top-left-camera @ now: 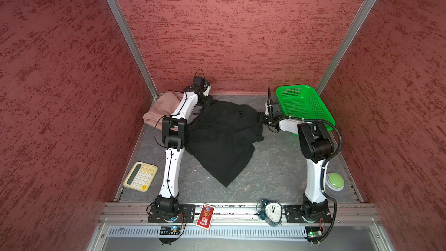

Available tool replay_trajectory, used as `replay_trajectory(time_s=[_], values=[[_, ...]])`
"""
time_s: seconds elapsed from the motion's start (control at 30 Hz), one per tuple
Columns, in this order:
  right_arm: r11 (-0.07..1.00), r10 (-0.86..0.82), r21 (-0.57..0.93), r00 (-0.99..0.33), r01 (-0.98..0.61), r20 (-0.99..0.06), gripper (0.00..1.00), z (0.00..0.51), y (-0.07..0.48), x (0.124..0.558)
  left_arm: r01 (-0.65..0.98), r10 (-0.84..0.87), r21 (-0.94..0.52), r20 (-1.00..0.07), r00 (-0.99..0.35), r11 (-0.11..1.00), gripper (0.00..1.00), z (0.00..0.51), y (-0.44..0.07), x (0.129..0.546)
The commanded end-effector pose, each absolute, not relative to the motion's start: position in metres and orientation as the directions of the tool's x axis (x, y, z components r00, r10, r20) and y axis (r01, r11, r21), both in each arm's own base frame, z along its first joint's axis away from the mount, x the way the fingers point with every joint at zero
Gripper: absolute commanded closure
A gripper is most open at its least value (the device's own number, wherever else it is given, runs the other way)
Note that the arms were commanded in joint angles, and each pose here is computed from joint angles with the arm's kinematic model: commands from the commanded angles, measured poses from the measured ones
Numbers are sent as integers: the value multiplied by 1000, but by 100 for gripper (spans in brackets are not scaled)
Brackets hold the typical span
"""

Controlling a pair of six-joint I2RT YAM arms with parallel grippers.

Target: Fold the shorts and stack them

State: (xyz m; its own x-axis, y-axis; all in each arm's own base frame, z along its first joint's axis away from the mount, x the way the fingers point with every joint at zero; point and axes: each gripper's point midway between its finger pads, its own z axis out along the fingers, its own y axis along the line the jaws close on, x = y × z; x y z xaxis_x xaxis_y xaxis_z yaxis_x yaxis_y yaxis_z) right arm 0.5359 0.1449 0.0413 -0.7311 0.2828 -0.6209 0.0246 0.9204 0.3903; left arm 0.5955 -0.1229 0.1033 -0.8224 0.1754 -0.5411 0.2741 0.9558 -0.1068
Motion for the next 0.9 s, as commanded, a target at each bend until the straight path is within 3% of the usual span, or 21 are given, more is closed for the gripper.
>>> replay_trajectory(time_s=[0.0,0.1,0.33,0.53,0.87], values=[[917,297,398,-658,-5,-692,91,77,143,553,294,178,-108,-586,-791,950,100,132,-127,595],[931,272,363,-632,-16,-725,100,100,137,549,278,177,-81,-596,-783,957,100,144,-119,594],[946,271,324,-536,-5,-800,100,159,113,503,249,154,-56,-649,-745,967,100,188,-98,585],[951,287,305,-501,47,-816,100,165,93,467,223,115,-70,-689,-716,972,100,200,-80,589],[957,278,285,-463,57,-842,100,168,95,505,266,91,-143,-705,-704,953,100,181,-94,616]])
